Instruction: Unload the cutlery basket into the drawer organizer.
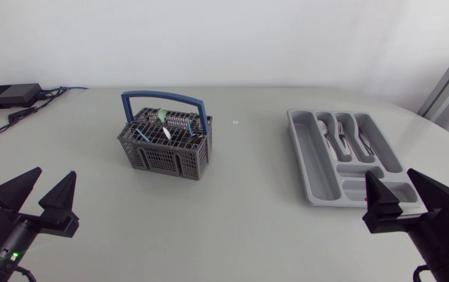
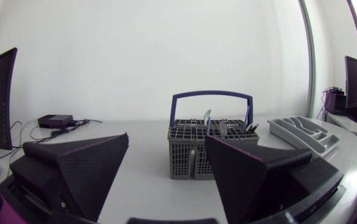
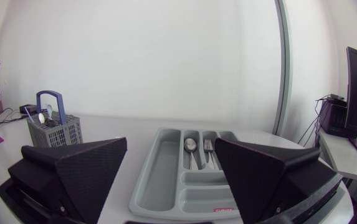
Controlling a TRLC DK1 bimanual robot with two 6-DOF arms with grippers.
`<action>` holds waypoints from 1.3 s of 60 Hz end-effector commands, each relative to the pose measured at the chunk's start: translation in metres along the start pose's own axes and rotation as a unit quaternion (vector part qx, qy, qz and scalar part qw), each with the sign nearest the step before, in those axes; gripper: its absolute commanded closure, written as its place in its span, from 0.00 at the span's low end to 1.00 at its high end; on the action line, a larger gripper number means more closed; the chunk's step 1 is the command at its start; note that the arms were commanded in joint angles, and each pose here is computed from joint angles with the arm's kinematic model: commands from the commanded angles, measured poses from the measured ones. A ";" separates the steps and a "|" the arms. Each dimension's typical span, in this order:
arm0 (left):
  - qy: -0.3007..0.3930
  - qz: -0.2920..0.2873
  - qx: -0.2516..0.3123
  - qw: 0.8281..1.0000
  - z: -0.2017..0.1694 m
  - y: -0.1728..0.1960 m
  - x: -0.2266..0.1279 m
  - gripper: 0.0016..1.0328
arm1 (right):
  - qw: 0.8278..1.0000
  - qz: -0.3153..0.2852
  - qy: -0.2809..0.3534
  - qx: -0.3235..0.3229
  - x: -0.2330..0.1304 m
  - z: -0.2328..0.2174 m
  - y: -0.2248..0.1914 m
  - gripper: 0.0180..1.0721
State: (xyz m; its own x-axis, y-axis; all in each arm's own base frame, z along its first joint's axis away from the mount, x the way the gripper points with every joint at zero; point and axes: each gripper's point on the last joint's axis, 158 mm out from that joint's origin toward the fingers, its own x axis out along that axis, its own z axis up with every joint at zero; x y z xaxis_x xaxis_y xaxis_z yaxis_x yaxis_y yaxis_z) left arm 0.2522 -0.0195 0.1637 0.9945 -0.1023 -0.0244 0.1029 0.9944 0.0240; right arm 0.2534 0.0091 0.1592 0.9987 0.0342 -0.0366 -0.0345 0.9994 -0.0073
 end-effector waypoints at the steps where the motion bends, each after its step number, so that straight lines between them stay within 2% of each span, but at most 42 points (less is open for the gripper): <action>1: 0.006 -0.002 0.002 1.000 -0.008 -0.001 0.001 0.04 | 1.000 0.004 0.010 0.006 0.001 -0.011 0.002 0.04; 19: 0.004 -0.002 0.003 1.000 -0.007 -0.001 0.001 0.04 | 1.000 0.007 0.010 0.009 0.001 -0.010 0.004 0.04; 28: 0.004 -0.002 0.003 1.000 -0.007 -0.001 0.001 0.04 | 0.999 0.032 0.010 0.009 0.000 -0.010 0.016 0.04; 47: -0.011 -0.002 0.008 1.000 0.027 -0.001 -0.003 0.04 | 0.999 0.053 -0.002 0.004 -0.002 0.003 0.027 0.05; 59: 0.029 -0.024 0.003 0.999 0.038 -0.010 0.013 0.04 | 0.998 0.062 -0.003 0.001 0.006 0.022 0.033 0.05; 78: 0.101 -0.028 0.007 0.994 0.040 -0.009 0.053 0.07 | 0.993 0.088 0.077 0.008 0.045 0.025 0.057 0.05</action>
State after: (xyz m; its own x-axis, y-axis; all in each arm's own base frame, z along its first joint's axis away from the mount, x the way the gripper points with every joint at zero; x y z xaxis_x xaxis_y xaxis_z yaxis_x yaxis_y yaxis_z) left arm 0.2938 -0.0336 0.1896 0.9632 -0.1479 -0.2244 0.1550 0.9878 0.0140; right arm 0.2876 0.0627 0.1739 0.9624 0.2042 -0.1790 -0.2079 0.9781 -0.0018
